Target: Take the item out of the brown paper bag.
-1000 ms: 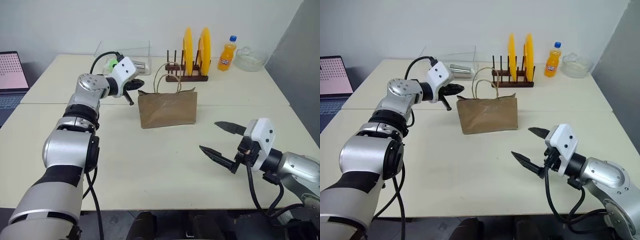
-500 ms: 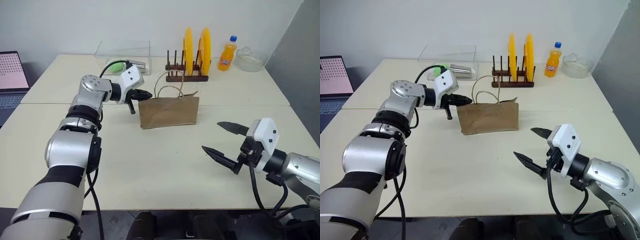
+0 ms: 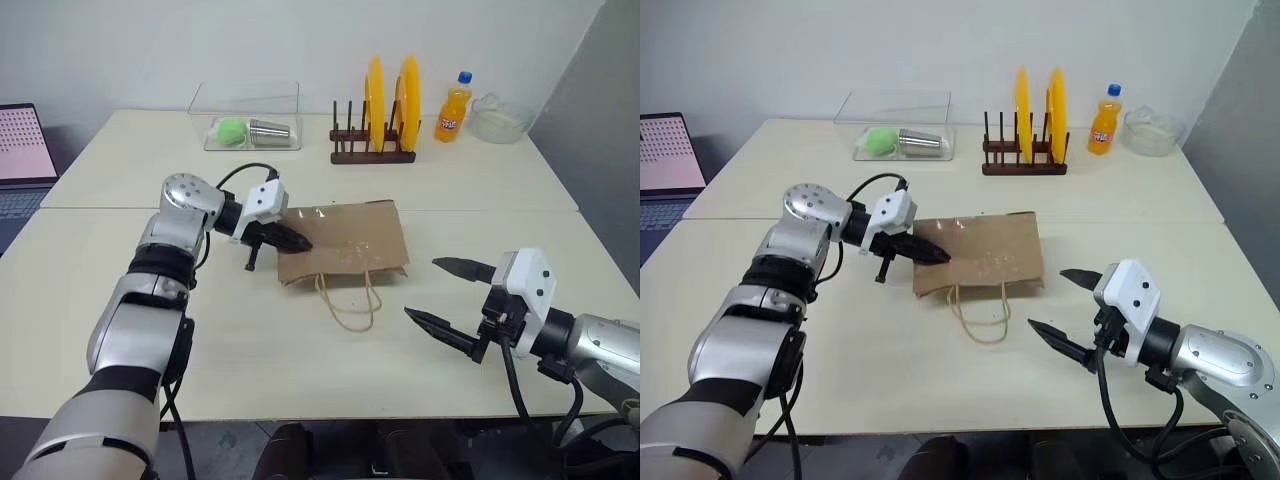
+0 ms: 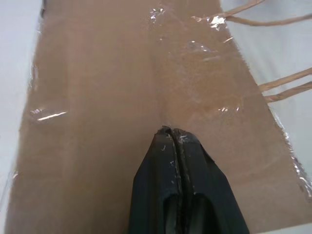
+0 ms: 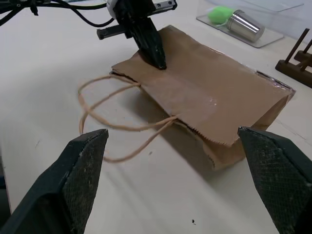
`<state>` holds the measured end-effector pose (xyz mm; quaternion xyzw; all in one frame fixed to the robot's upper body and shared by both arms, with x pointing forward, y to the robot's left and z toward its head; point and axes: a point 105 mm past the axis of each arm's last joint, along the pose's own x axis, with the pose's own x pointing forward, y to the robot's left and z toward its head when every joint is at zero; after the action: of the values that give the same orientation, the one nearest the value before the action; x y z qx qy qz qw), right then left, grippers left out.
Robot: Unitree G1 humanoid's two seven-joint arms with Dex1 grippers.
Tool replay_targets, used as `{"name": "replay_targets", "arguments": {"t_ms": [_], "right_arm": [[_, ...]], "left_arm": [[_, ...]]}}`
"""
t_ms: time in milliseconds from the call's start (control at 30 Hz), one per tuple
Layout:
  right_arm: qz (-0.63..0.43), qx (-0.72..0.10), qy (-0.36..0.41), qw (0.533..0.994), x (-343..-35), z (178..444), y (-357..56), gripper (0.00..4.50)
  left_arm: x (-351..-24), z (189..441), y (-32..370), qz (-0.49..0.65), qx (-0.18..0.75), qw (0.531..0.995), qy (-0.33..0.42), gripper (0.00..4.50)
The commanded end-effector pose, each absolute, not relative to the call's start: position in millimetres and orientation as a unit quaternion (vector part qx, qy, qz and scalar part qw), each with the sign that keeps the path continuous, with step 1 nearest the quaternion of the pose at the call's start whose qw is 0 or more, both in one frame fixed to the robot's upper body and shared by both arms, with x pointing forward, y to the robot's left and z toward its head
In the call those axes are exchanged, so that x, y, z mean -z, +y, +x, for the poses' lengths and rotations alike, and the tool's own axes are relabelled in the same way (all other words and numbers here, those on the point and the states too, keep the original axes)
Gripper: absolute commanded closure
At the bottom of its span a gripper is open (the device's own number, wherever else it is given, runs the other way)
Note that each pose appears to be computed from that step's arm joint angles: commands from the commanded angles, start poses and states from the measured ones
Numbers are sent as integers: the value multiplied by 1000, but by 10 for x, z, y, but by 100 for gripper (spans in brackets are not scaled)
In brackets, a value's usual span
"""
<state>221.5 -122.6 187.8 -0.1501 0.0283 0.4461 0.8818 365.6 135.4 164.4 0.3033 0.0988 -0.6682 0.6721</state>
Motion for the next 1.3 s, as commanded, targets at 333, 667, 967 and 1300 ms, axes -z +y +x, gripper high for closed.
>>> {"name": "replay_targets", "arguments": {"t_ms": [333,667,967,1300], "right_arm": [[-162,-457,29,874,-1856,2095,-1243,0],[-175,-490,75,850,-1707,1987,-1250,0],[-171,-507,121,836,-1522,1815,-1198,0],[-152,-501,143,840,-1464,1657,-1174,0]], "left_arm": [[-1962,2986,1434,359,683,635,36,384],[-1862,2658,1256,438,711,550,-22,97],[-1371,2487,849,465,761,441,-102,5],[-1096,2372,678,453,787,398,-131,5]]}}
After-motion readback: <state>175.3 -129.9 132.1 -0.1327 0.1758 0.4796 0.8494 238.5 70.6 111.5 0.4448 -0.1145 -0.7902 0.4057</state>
